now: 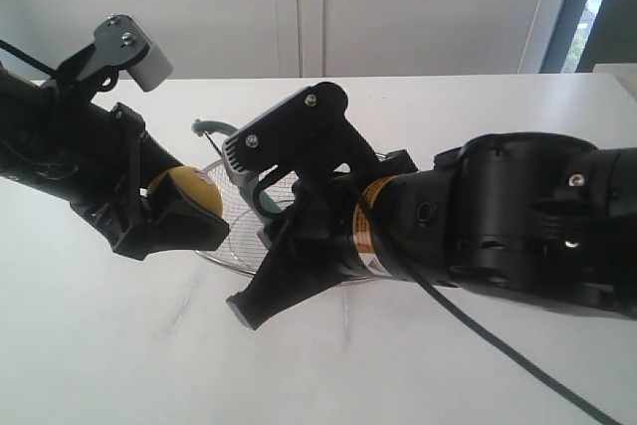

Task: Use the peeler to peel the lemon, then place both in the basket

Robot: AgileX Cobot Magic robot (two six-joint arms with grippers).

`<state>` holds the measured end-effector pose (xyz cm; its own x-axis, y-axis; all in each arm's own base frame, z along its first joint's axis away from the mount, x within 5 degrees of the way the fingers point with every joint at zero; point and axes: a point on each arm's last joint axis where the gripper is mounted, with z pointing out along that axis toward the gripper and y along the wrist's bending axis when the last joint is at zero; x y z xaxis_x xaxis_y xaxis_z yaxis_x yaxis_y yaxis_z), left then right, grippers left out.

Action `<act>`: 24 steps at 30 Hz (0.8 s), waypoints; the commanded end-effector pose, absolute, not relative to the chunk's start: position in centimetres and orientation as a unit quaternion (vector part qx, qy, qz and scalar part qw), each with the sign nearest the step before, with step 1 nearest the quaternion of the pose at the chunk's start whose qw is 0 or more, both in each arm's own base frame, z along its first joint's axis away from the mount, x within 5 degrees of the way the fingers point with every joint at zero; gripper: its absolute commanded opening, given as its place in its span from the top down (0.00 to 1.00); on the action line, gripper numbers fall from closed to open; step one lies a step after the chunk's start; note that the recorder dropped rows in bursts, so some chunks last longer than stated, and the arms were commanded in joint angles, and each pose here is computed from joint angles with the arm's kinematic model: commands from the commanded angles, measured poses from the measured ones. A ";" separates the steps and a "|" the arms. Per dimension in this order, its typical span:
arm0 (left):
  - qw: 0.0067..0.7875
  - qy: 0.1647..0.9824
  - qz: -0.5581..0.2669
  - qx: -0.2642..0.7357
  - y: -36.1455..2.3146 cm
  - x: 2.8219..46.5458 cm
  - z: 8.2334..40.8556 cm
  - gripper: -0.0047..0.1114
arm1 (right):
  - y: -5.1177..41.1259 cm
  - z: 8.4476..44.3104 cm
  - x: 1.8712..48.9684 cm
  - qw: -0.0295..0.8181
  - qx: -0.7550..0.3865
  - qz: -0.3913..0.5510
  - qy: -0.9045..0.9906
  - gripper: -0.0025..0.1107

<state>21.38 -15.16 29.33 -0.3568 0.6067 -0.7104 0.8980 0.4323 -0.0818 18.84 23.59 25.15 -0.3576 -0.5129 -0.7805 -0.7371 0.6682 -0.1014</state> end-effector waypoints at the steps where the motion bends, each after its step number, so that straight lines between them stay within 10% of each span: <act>1: 0.306 0.790 -0.249 0.470 -15.2 21.3 29.5 0.96 | 23.8 24.5 19.0 0.404 -0.370 0.145 0.824 0.98; 24: 0.307 0.790 -0.249 0.469 -15.2 21.3 29.5 0.96 | 23.5 25.3 18.4 0.402 -0.350 0.156 0.832 0.98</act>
<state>21.38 -15.16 29.33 -0.3568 0.6067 -0.7104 0.8980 0.4323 -0.0818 18.40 23.36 25.67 -0.4228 -0.4525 -0.7852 -0.7084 0.7054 -0.0251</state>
